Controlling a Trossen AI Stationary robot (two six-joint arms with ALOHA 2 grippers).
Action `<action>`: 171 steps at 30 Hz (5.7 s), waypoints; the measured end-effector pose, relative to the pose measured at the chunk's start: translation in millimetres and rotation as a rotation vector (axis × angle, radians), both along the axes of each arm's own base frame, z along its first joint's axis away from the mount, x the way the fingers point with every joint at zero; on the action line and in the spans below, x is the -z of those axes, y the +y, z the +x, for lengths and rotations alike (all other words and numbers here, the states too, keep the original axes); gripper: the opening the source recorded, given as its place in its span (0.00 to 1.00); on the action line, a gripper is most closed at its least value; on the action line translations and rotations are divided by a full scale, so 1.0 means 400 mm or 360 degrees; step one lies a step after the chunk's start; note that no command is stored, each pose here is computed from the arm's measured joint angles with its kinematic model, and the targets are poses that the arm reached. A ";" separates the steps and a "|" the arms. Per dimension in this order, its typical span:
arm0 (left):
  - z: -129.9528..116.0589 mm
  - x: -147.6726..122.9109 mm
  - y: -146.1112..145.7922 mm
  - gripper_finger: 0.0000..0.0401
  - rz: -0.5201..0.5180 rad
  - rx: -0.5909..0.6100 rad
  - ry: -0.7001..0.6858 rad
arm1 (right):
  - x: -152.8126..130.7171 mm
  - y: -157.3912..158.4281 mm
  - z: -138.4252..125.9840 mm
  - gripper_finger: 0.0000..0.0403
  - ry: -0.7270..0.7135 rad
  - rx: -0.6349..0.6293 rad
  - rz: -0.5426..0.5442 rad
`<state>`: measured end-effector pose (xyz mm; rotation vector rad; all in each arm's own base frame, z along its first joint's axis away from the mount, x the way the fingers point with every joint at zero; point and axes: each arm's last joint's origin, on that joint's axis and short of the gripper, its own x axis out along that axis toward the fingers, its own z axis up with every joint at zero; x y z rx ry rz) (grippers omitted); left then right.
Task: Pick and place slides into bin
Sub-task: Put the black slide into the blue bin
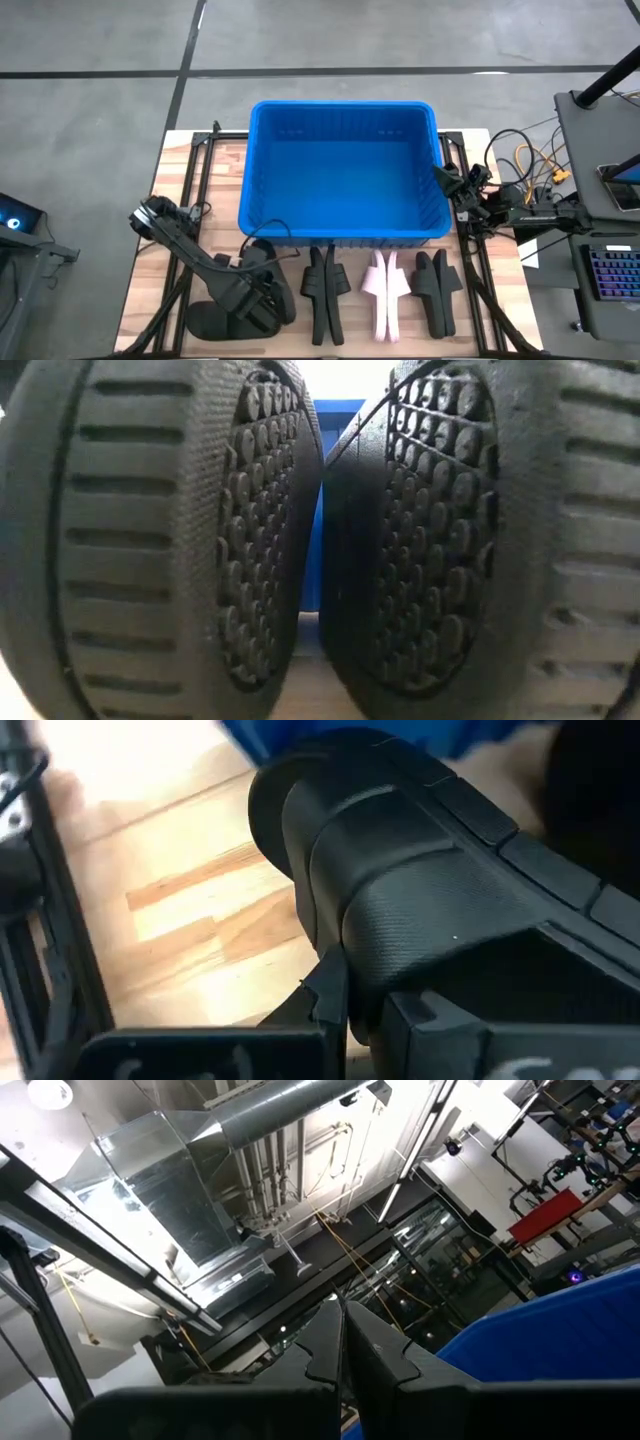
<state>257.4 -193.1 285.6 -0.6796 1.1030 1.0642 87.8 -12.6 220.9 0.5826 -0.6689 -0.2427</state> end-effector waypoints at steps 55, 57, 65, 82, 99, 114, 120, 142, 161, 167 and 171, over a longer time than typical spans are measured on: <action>0.149 -0.360 0.281 0.00 0.1506 0.1025 0.0028 | -0.466 0.013 0.134 0.23 0.1000 -0.0465 0.0501; 0.156 -0.367 0.291 0.00 0.1638 0.0998 0.0114 | -0.474 0.010 0.164 0.22 0.1011 -0.0420 0.0555; 0.186 -0.391 0.318 0.00 0.1851 0.1144 0.0478 | -0.469 -0.008 0.303 0.22 0.0989 -0.0242 0.0961; 0.193 -0.351 0.328 0.00 0.2056 0.1036 0.0932 | -0.543 -0.038 0.460 0.40 0.0867 -0.0100 0.0832; 0.208 -0.344 0.324 0.00 0.2060 0.0969 0.0847 | -0.537 -0.088 0.526 0.38 0.0845 -0.0126 0.0858; 0.214 -0.330 0.322 0.00 0.2060 0.0977 0.0856 | -0.539 -0.105 0.548 0.33 0.0829 -0.0201 0.0731; 0.214 -0.330 0.321 0.00 0.2057 0.1000 0.0877 | -0.532 -0.107 0.549 0.33 0.0906 -0.0277 0.0687; 0.205 -0.355 0.330 0.07 0.1824 0.1239 0.0504 | -0.498 -0.121 0.537 0.11 0.1199 -0.0284 0.0601; 0.011 -0.512 0.362 0.52 0.1540 0.1765 -0.0215 | -0.499 -0.255 0.428 0.10 0.1344 -0.0740 0.0666; 0.058 -0.490 0.343 0.52 0.1698 0.2019 0.0048 | -0.473 -0.291 0.443 0.10 0.1351 -0.0911 0.0747; 0.104 -0.481 0.336 0.52 0.1837 0.1964 0.0203 | -0.459 -0.316 0.460 0.10 0.1334 -0.0951 0.0758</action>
